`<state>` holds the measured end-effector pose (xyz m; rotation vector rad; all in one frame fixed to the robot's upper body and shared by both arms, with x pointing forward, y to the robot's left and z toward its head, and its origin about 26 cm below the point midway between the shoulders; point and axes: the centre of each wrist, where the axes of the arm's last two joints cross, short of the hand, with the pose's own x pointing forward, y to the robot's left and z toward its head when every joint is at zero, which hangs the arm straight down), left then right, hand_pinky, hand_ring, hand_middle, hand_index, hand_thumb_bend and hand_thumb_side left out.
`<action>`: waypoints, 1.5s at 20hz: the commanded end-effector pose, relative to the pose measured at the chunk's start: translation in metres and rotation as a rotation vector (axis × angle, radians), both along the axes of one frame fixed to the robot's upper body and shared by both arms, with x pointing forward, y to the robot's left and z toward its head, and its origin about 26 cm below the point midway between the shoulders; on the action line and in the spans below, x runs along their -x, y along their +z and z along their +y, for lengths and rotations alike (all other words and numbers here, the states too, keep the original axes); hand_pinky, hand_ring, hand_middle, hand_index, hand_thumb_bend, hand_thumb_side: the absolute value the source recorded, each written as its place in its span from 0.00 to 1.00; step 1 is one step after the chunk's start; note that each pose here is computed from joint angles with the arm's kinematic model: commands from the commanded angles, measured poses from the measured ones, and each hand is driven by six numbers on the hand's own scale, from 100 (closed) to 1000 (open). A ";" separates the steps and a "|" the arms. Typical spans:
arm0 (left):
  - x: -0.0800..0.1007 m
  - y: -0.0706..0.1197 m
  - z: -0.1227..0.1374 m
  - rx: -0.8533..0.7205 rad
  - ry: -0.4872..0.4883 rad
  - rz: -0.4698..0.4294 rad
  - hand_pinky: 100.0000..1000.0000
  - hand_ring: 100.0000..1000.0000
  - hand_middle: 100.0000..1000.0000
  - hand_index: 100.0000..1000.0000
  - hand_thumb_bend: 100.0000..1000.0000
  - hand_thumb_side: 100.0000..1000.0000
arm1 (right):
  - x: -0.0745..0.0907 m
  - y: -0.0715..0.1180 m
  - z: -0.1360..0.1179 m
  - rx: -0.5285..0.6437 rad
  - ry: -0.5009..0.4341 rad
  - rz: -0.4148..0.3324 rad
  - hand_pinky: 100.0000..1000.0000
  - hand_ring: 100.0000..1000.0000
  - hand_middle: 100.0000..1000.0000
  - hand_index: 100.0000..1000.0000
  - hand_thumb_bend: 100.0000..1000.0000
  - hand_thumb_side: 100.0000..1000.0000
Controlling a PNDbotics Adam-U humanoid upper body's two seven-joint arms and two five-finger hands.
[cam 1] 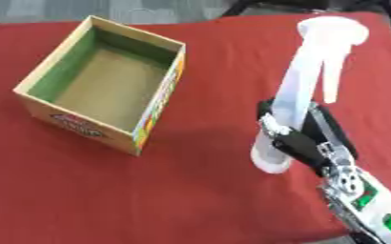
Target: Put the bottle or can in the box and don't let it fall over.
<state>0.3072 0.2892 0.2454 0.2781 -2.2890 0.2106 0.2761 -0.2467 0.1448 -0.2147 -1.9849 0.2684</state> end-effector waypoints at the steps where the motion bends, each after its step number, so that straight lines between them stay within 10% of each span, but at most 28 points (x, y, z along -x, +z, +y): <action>1: 0.003 0.011 -0.002 -0.009 -0.007 -0.040 0.43 1.00 1.00 0.66 0.23 0.92 | -0.004 0.021 -0.019 0.051 -0.018 -0.087 0.83 0.57 0.03 0.04 0.00 0.30; 16: 0.000 0.023 -0.014 0.024 -0.061 -0.085 0.43 1.00 1.00 0.66 0.25 0.93 | -0.015 0.130 -0.062 -0.035 -0.145 -0.282 0.79 0.53 0.04 0.04 0.00 0.35; 30: -0.004 0.053 -0.045 -0.015 -0.216 -0.191 0.43 1.00 1.00 0.66 0.26 0.91 | -0.010 0.172 -0.073 -0.058 -0.426 -0.339 0.77 0.51 0.05 0.05 0.00 0.34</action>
